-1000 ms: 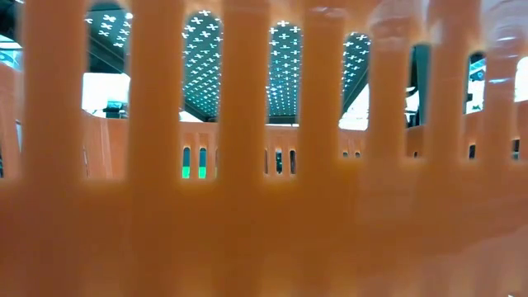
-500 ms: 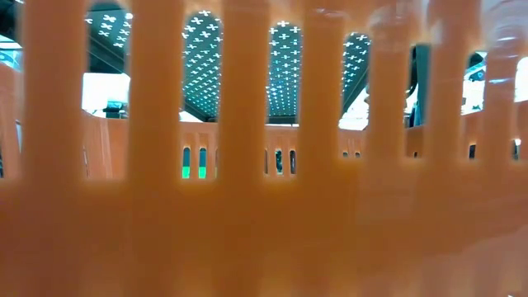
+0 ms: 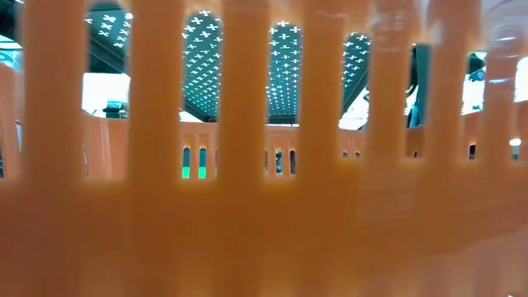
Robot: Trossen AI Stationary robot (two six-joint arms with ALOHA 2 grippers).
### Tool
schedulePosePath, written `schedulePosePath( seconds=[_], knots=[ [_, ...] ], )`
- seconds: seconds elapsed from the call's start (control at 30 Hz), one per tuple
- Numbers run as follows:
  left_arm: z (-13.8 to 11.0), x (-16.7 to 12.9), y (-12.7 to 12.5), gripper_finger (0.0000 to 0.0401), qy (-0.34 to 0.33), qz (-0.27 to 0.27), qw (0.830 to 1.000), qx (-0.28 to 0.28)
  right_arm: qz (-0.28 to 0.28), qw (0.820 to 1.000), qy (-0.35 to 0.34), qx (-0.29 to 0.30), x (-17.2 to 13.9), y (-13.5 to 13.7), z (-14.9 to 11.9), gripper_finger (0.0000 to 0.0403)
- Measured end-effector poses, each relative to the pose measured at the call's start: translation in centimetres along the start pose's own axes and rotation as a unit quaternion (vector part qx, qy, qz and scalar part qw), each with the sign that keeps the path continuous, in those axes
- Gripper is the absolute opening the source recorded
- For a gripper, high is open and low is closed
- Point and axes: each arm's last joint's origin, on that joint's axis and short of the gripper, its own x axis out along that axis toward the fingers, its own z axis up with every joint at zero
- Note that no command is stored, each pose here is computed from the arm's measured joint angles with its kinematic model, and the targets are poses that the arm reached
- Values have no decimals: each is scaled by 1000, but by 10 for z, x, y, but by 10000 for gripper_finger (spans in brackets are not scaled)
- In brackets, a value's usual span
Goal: Pick & Place Office Desk Supplies
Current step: Put the yellow crayon box into the green basket
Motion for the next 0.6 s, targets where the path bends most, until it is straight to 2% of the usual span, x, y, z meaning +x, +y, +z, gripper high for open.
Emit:
schedulePosePath(
  seconds=[0.6],
  knots=[
    [0,0,0,98,0,0,1000,0,-2,999,-1,-37,0,0,0,78]
  ],
)
